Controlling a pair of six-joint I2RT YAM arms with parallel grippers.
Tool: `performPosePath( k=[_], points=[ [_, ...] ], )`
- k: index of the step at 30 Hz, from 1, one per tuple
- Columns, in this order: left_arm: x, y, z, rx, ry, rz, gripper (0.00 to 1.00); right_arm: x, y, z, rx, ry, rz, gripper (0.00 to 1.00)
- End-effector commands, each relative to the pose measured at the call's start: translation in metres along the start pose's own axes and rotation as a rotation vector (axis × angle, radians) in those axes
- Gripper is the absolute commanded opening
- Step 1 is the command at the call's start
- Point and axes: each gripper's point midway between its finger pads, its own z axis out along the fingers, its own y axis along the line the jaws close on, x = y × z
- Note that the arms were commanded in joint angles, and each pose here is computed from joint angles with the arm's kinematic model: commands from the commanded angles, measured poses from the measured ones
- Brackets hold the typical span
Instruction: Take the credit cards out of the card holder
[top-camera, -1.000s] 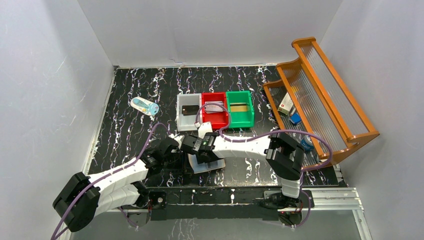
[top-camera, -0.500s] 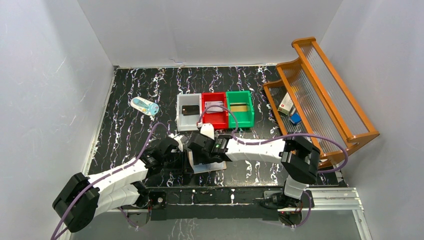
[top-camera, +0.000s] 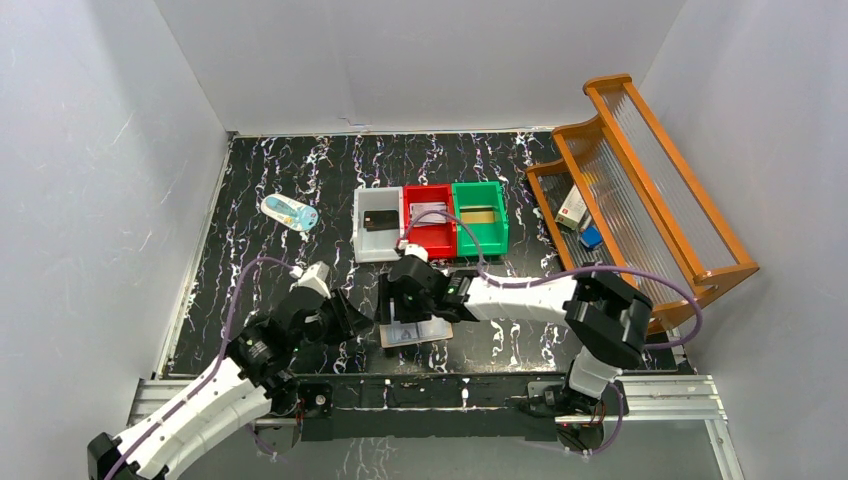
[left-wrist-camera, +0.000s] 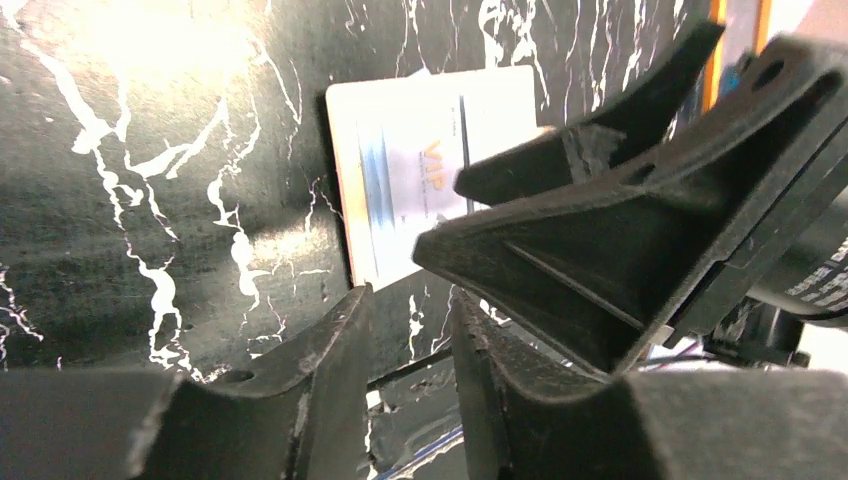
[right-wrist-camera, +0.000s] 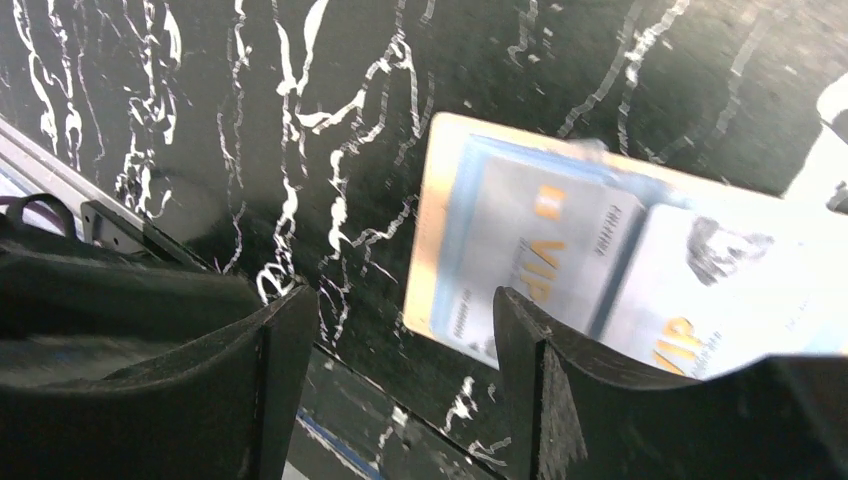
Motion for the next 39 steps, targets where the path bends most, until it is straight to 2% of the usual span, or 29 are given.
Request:
performPosePath(
  k=[1,5,10,15,20,26,31,39],
  points=[
    [-0.012,0.004,-0.008,-0.037,-0.065,-0.034,0.37,-0.029,0.002,-0.028,-0.074,-0.100,0.072,0.73],
    [-0.016,-0.006,-0.005,-0.036,-0.032,0.052,0.42,-0.029,-0.027,-0.035,-0.114,-0.102,0.163,0.70],
    [-0.018,-0.020,0.008,-0.050,0.049,0.137,0.44,-0.025,-0.033,-0.037,-0.237,-0.079,0.245,0.64],
    [-0.020,-0.033,0.021,-0.024,0.078,0.164,0.44,-0.017,-0.031,-0.028,-0.276,-0.040,0.258,0.60],
    [-0.016,-0.036,0.030,-0.023,0.116,0.171,0.38,-0.011,-0.040,-0.019,-0.249,-0.033,0.282,0.57],
    [-0.020,-0.036,0.031,-0.006,0.082,0.175,0.34,-0.001,-0.063,-0.009,-0.170,-0.022,0.312,0.56],
    [-0.012,-0.040,0.040,0.017,0.136,0.192,0.31,0.010,-0.073,-0.001,-0.173,0.007,0.344,0.53],
    [0.003,-0.030,0.056,-0.004,0.219,0.228,0.27,0.015,-0.078,0.000,-0.208,-0.009,0.393,0.40]
  ],
)
